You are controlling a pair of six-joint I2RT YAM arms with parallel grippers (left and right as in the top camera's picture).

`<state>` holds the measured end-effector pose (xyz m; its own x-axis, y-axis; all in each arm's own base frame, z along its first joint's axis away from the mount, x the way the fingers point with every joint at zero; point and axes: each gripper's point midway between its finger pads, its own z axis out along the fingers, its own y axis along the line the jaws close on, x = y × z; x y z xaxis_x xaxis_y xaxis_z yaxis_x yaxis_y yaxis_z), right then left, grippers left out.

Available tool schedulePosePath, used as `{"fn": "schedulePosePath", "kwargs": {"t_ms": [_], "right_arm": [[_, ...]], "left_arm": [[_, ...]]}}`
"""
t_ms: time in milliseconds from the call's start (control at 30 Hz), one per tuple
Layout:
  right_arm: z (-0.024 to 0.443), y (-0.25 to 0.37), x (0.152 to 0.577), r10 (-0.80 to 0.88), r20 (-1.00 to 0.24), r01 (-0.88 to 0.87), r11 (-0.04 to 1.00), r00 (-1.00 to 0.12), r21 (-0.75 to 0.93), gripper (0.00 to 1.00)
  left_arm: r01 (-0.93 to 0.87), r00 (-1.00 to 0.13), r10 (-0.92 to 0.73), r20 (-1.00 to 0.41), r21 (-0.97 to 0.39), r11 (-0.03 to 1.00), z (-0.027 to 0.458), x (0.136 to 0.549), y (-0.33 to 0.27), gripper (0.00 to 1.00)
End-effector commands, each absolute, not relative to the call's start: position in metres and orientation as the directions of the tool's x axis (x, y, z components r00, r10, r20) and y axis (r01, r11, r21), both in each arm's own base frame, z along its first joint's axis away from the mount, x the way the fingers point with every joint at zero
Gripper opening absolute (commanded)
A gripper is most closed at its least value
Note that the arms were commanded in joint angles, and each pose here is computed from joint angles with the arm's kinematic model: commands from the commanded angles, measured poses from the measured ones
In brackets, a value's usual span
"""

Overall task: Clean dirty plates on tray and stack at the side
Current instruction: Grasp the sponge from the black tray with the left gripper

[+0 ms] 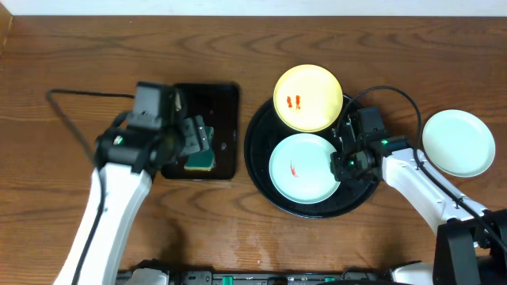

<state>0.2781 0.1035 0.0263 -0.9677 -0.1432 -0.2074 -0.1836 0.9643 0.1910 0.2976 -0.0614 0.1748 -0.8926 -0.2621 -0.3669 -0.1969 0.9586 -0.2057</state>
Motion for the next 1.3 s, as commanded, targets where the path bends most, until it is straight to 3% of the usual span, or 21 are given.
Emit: {"fn": "schedulePosePath", "kwargs": {"t_ms": [0, 67, 267, 400, 633, 867, 900, 967, 1000, 1267], "right_arm": [[0.030, 0.108, 0.282, -0.162, -0.220, -0.207, 0.957, -0.962, 0.203, 0.31], [0.030, 0.108, 0.282, -0.162, -0.219, -0.207, 0.957, -0.962, 0.203, 0.31], [0.029, 0.107, 0.279, -0.155, -0.205, -0.197, 0.959, -0.966, 0.204, 0.31], [0.029, 0.107, 0.278, -0.145, -0.201, -0.187, 0.961, -0.969, 0.206, 0.31], [0.029, 0.107, 0.277, -0.138, -0.193, -0.178, 0.962, -0.971, 0.207, 0.31], [0.028, 0.106, 0.274, -0.139, -0.180, -0.175, 0.963, -0.974, 0.206, 0.30], [0.028, 0.106, 0.273, -0.139, -0.178, -0.175, 0.963, -0.974, 0.205, 0.30], [0.028, 0.106, 0.273, -0.139, -0.176, -0.174, 0.963, -0.975, 0.205, 0.30], [0.028, 0.106, 0.273, -0.139, -0.176, -0.174, 0.963, -0.975, 0.205, 0.30], [0.028, 0.104, 0.273, -0.133, -0.176, -0.169, 0.965, -0.975, 0.202, 0.30]], "left_arm": [[-0.209, -0.911, -0.247, -0.329, -0.148, 0.967, 0.157, 0.305, -0.056, 0.70], [-0.221, -0.928, -0.245, -0.282, -0.114, 0.969, 0.138, 0.309, -0.054, 0.63], [-0.235, -0.969, -0.236, -0.078, -0.023, 0.972, 0.068, 0.309, -0.055, 0.63], [-0.235, -0.971, -0.236, 0.028, 0.024, 0.972, 0.027, 0.306, -0.054, 0.53], [-0.234, -0.969, -0.237, 0.077, 0.045, 0.971, -0.003, 0.307, -0.054, 0.08], [-0.237, -0.971, -0.237, -0.012, -0.001, 0.972, 0.029, 0.317, -0.057, 0.07], [-0.237, -0.971, -0.237, -0.035, -0.013, 0.972, 0.037, 0.319, -0.058, 0.14], [-0.235, -0.968, -0.237, -0.081, -0.033, 0.971, 0.053, 0.322, -0.058, 0.45], [-0.234, -0.966, -0.237, -0.105, -0.044, 0.971, 0.061, 0.324, -0.058, 0.52], [-0.258, -0.939, -0.237, -0.250, 0.053, 0.965, 0.072, 0.343, -0.036, 0.56]]}}
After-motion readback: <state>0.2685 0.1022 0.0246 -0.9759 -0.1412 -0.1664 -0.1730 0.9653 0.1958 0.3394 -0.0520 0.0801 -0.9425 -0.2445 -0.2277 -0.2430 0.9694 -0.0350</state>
